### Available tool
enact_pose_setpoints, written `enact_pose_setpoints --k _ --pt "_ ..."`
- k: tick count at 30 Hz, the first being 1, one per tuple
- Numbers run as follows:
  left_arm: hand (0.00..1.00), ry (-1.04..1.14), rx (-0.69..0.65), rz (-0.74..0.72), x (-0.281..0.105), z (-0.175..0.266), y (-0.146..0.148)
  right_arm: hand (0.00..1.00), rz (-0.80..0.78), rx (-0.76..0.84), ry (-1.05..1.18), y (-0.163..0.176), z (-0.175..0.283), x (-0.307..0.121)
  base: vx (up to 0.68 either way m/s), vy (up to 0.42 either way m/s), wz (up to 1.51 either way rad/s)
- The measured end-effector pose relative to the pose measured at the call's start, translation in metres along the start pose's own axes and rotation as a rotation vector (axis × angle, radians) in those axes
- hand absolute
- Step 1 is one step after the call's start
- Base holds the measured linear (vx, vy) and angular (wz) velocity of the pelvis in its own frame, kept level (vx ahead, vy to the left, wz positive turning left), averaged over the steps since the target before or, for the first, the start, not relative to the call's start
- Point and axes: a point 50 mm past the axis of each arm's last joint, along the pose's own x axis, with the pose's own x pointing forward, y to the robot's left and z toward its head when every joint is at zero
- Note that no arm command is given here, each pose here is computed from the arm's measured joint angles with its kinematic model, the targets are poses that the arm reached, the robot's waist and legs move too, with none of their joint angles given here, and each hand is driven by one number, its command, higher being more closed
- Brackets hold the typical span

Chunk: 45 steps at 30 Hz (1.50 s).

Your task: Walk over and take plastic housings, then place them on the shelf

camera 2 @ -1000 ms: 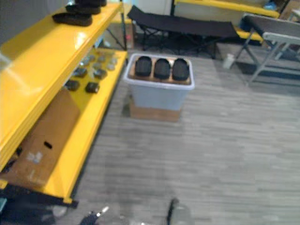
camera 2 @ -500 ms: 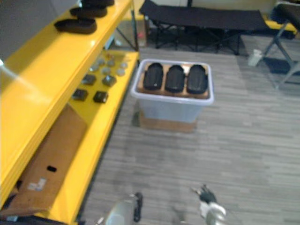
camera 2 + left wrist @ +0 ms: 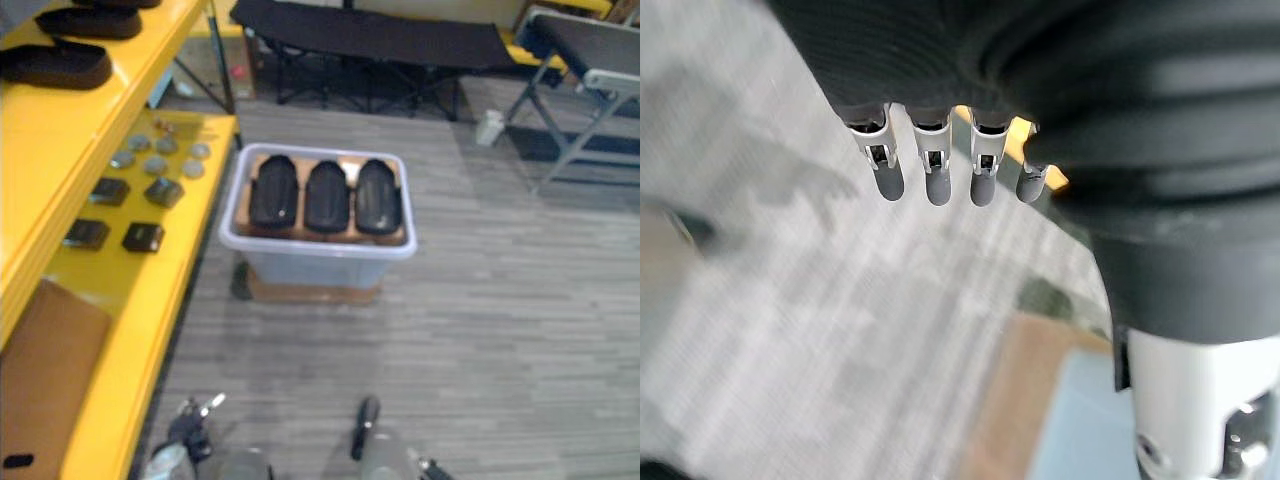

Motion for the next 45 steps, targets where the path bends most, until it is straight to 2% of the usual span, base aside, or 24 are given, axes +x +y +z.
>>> enact_pose_setpoints --k 3,7,9,11,16,19,24,27,29,30,31,32,34,37,39,40,41,42,43,45 --pt "0.0 0.052 0.007 0.015 -0.003 -0.01 -0.005 0.0 -0.006 -0.018 0.009 -0.002 -0.006 -0.002 0.23 -0.089 0.67" --pt "0.0 0.09 0.015 0.129 -0.005 -0.018 0.024 0.0 -0.033 -0.161 0.029 -0.007 -0.003 -0.001 0.2 -0.128 0.06" --pt "0.0 0.164 0.027 0.18 -0.013 -0.038 0.042 0.0 -0.059 -0.224 -0.001 -0.014 0.005 -0.002 0.22 -0.049 -0.3" --pt "0.0 0.168 0.028 0.183 -0.014 -0.04 0.042 0.0 -0.059 -0.254 -0.031 -0.015 0.017 -0.002 0.27 0.014 -0.11" --pt "0.0 0.12 0.054 0.152 -0.008 -0.027 0.037 0.0 0.001 -0.253 -0.164 0.013 0.063 0.004 0.2 0.138 -0.02" --pt "0.0 0.044 0.145 0.121 0.001 0.001 0.044 0.0 0.078 -0.25 -0.175 0.044 0.058 0.008 0.17 0.137 0.18" --pt "0.0 -0.005 0.279 0.057 0.006 0.017 0.037 0.0 0.067 -0.276 -0.238 0.051 0.065 0.008 0.1 0.053 0.17" --pt "0.0 -0.028 0.298 0.01 0.007 0.021 0.026 0.0 0.244 -0.557 -0.395 0.09 0.078 0.001 0.03 -0.008 0.26" --pt "0.0 -0.051 0.319 -0.008 0.007 0.025 0.021 0.0 0.557 -0.848 -0.643 0.165 0.097 -0.029 -0.01 -0.038 0.32" --pt "0.0 -0.052 0.322 -0.012 0.007 0.024 0.02 0.0 0.638 -0.889 -0.708 0.184 0.101 -0.04 -0.05 -0.037 0.33" --pt "0.0 -0.077 0.333 -0.022 0.008 0.031 0.015 0.0 0.816 -0.947 -0.882 0.229 0.114 -0.074 -0.05 -0.028 0.29" --pt "0.0 -0.094 0.332 -0.027 0.009 0.035 0.013 0.0 0.899 -0.948 -0.98 0.249 0.123 -0.094 -0.07 -0.029 0.29" --pt "0.0 -0.13 0.335 -0.026 0.009 0.044 0.014 0.0 1.063 -0.849 -1.203 0.286 0.145 -0.147 -0.05 0.003 0.15" --pt "0.0 -0.147 0.362 0.007 0.01 0.05 0.028 0.0 1.102 -0.571 -1.468 0.294 0.189 -0.203 -0.04 0.045 0.01" --pt "0.0 -0.123 0.373 0.054 0.006 0.042 0.045 0.0 0.951 -0.172 -1.705 0.276 0.258 -0.252 -0.04 0.074 -0.08" --pt "0.0 -0.113 0.368 0.064 0.005 0.039 0.049 0.0 0.89 -0.094 -1.752 0.269 0.273 -0.262 -0.04 0.084 0.0" --pt "0.0 -0.099 0.344 0.082 0.003 0.033 0.054 0.0 0.755 0.051 -1.842 0.249 0.305 -0.281 -0.08 0.094 0.08" --pt "0.0 -0.09 0.328 0.098 0.0 0.028 0.059 0.0 0.632 0.155 -1.903 0.228 0.333 -0.297 -0.07 0.077 0.12" --pt "0.0 -0.087 0.316 0.105 -0.001 0.027 0.061 0.0 0.581 0.204 -1.914 0.218 0.345 -0.302 -0.13 0.063 0.2" --pt "0.0 -0.096 0.277 0.121 -0.002 0.026 0.063 0.0 0.372 0.323 -1.89 0.176 0.384 -0.307 -0.13 0.029 0.21"
